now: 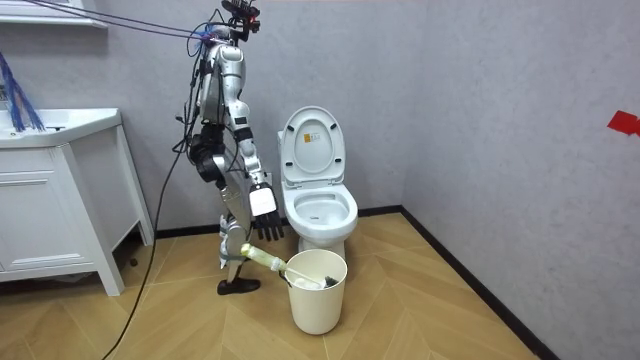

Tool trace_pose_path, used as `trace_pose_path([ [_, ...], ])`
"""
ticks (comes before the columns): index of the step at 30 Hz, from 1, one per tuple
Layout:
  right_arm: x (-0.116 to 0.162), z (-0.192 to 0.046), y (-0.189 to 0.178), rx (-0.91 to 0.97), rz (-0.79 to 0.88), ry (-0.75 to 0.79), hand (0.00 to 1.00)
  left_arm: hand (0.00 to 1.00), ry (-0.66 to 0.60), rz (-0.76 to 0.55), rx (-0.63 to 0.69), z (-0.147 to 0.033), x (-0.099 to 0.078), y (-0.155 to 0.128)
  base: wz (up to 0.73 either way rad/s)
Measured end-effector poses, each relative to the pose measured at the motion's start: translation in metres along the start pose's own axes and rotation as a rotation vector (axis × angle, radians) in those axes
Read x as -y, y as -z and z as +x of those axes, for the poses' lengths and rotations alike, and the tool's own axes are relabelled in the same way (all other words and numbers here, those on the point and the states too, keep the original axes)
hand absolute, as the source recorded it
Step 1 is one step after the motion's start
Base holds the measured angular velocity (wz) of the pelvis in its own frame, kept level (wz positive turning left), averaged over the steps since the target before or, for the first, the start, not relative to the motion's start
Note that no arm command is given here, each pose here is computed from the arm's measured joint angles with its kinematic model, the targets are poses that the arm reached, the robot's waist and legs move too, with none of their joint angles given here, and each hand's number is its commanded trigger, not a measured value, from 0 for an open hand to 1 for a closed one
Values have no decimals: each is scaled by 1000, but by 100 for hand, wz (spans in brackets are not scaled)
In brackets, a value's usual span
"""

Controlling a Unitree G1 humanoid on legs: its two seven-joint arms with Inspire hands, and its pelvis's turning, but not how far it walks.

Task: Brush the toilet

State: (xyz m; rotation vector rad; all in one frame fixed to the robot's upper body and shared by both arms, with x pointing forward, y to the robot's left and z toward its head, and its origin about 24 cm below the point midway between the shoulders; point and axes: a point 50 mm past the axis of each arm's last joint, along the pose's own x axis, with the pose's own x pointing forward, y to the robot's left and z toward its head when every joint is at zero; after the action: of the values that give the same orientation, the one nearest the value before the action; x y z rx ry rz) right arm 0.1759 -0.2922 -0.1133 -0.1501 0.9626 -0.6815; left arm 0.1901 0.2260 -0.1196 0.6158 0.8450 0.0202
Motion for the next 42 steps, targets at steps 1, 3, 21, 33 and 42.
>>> trace_pose_path([
  [1,3,1,-3,5,1,6,0,0,-19,9,30,2,-1,-9,6],
  [3,7,2,-6,6,-16,17,0,0,-52,5,73,4,-6,-22,6],
  [21,13,7,-36,75,-66,-25,0,0,-124,-37,362,2,-21,-101,1],
  [33,16,7,-68,159,-18,-36,0,0,-124,-75,469,-5,-24,-125,2],
  [42,17,6,-81,187,-3,-35,0,0,-120,-62,500,-7,-23,-133,0],
])
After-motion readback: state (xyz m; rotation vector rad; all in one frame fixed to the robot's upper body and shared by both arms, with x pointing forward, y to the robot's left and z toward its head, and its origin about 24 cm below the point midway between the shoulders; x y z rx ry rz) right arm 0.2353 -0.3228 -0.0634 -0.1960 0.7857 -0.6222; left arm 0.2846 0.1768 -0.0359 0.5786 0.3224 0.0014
